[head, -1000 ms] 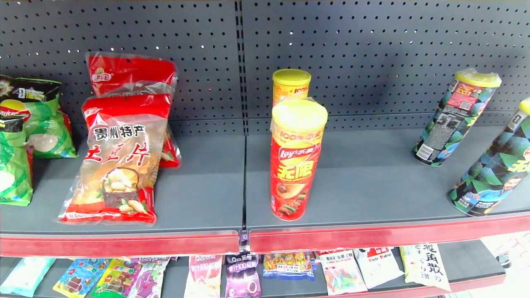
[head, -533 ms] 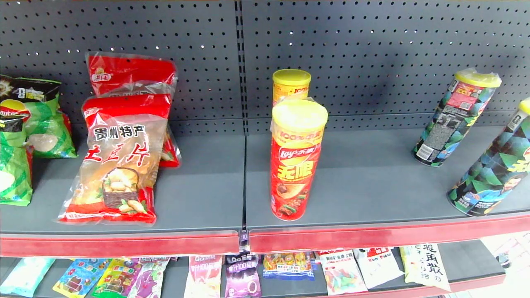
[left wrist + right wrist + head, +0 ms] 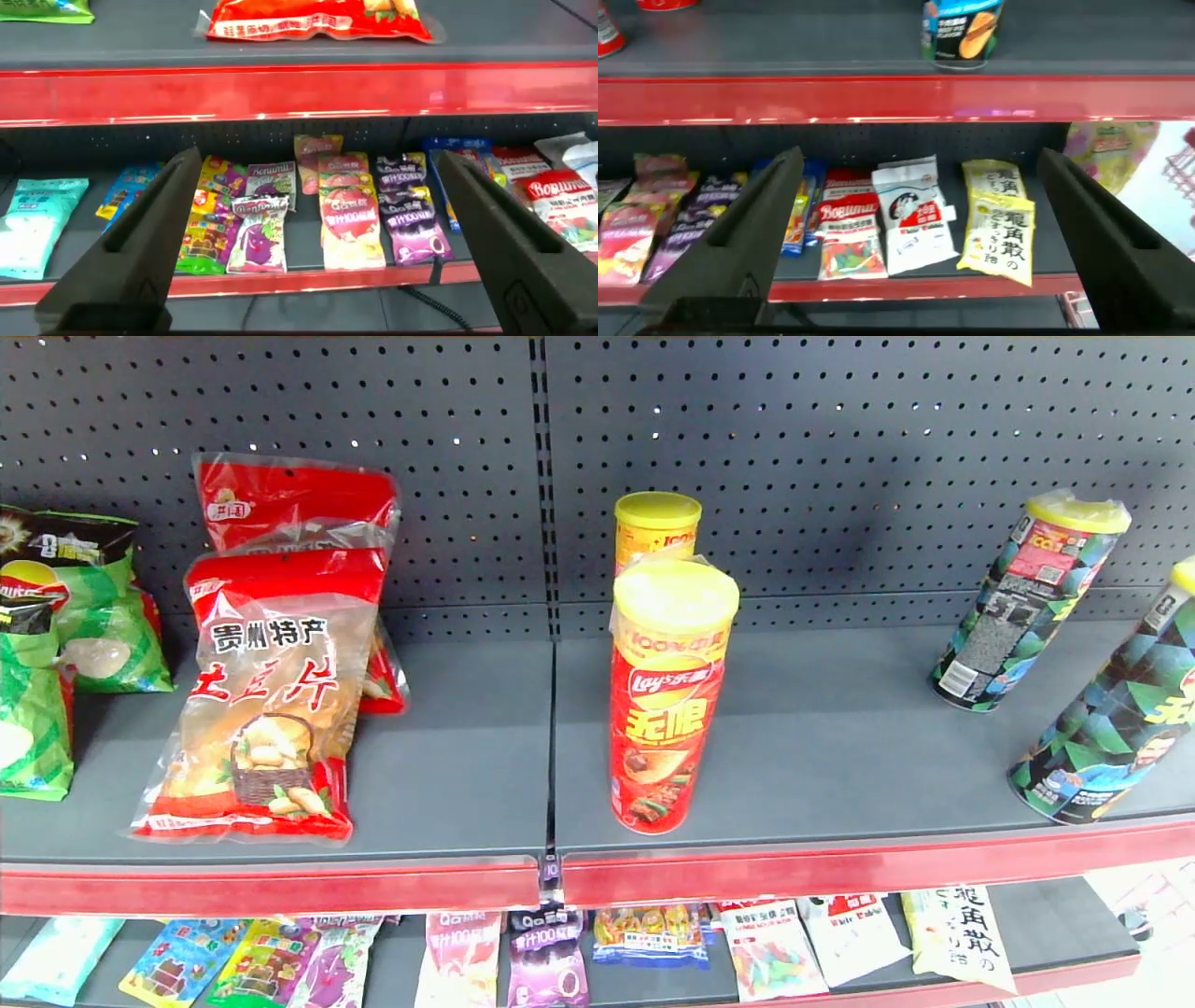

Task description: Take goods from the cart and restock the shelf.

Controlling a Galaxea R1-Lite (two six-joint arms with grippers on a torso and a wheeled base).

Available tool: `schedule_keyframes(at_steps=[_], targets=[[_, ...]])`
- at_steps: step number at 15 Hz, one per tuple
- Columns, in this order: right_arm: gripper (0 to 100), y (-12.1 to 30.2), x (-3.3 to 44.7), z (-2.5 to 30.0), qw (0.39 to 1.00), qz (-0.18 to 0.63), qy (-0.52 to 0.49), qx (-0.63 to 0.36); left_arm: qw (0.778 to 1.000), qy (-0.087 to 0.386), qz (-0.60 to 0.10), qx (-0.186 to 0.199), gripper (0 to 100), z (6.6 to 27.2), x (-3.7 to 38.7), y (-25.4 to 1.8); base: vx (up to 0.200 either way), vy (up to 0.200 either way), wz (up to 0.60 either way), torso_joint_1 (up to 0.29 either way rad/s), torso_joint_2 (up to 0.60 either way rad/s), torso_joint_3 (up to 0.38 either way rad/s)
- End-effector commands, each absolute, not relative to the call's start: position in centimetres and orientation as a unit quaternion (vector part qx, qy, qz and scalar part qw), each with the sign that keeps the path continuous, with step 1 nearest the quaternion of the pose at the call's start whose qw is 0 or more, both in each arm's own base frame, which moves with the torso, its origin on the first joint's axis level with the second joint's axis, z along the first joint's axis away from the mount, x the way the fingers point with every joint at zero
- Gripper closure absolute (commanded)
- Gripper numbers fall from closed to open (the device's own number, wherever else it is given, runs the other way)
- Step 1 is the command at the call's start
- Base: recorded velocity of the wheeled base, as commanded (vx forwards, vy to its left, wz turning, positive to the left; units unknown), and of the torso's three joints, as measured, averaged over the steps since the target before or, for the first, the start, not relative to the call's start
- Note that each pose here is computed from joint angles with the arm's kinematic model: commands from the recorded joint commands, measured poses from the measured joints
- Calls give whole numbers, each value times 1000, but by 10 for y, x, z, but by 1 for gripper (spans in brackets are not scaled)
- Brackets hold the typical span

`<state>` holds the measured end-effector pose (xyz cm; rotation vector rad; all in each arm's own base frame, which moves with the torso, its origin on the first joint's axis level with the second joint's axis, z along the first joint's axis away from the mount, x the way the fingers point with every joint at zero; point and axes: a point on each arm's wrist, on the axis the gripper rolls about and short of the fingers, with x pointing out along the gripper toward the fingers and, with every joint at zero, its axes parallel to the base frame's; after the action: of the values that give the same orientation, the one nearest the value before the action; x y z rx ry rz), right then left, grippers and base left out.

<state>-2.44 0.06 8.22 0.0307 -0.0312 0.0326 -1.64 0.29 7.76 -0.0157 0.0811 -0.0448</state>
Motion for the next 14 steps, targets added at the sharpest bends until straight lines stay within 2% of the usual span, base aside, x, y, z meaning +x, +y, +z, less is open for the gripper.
schedule_keyframes(at_steps=[1, 4, 6, 14], targets=[[0, 1, -24, 83, 999, 18, -18, 38, 999, 44, -23, -7, 0, 78, -16, 3, 0, 0, 0, 0, 0, 0], [0, 1, -24, 82, 1000, 16, -17, 6, 999, 44, -23, -7, 0, 78, -16, 3, 0, 0, 0, 0, 0, 0], [0, -1, -23, 77, 1000, -18, -5, 13, 999, 44, -23, -7, 0, 78, -16, 3, 0, 0, 0, 0, 0, 0], [0, 0, -23, 76, 1000, -6, -1, 0, 999, 44, -25, 3, 0, 78, -16, 3, 0, 0, 0, 0, 0, 0]])
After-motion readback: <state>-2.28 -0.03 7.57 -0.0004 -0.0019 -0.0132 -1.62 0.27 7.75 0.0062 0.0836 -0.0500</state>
